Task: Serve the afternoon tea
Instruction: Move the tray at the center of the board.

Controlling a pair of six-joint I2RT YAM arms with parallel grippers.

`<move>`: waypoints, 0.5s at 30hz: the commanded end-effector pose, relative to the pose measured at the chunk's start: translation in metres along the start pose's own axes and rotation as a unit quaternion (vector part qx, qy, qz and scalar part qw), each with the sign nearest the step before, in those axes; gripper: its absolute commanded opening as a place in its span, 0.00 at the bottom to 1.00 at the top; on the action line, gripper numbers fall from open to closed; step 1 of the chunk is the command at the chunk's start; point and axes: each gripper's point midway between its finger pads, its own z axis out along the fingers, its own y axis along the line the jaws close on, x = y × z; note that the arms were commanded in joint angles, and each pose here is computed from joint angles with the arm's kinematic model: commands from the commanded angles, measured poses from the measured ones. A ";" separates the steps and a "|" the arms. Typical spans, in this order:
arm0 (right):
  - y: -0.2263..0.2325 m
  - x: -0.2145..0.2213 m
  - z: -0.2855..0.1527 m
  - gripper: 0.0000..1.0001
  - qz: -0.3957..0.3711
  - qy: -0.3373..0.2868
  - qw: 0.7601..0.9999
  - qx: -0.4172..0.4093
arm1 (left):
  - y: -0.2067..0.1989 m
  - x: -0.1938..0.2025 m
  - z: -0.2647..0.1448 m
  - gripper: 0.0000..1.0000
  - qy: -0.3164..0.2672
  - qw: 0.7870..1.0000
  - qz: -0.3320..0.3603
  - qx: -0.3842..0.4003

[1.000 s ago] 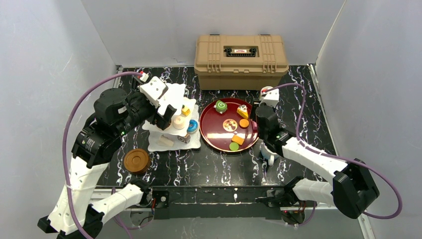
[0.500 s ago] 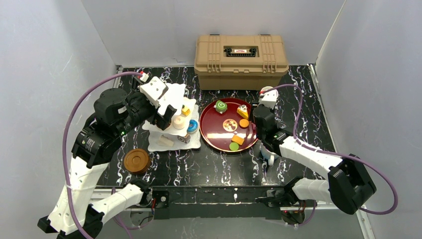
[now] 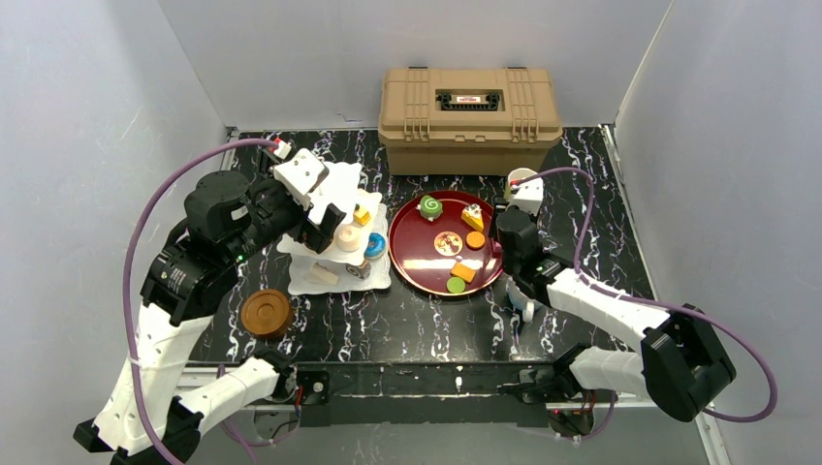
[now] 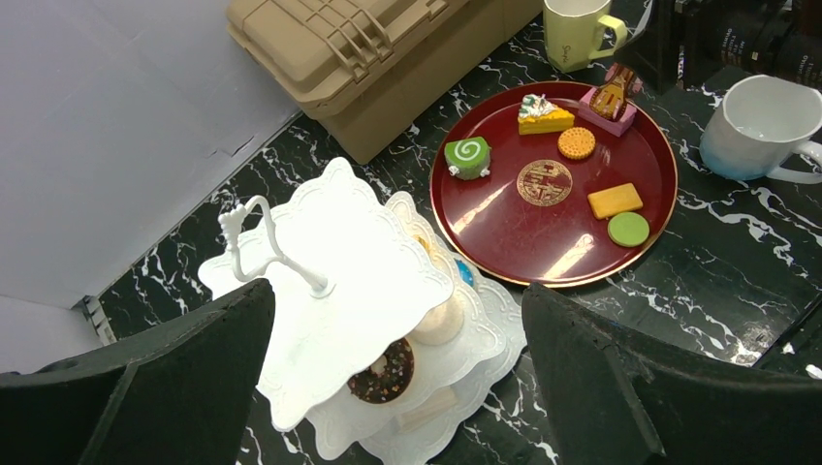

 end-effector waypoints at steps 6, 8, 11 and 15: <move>0.009 -0.017 0.002 0.52 0.041 -0.024 0.999 -0.012 | -0.002 -0.001 0.000 0.96 -0.001 1.000 -0.004 0.006; 0.011 -0.015 0.004 0.52 0.042 -0.022 0.999 -0.016 | -0.002 -0.001 0.000 0.96 0.000 1.000 -0.005 0.006; 0.013 -0.012 0.006 0.52 0.041 -0.017 0.999 -0.016 | -0.002 -0.001 0.000 0.96 0.000 1.000 -0.004 0.005; 0.012 -0.010 0.006 0.52 0.041 -0.016 0.999 -0.013 | 0.000 -0.001 -0.001 0.96 -0.001 1.000 -0.002 0.002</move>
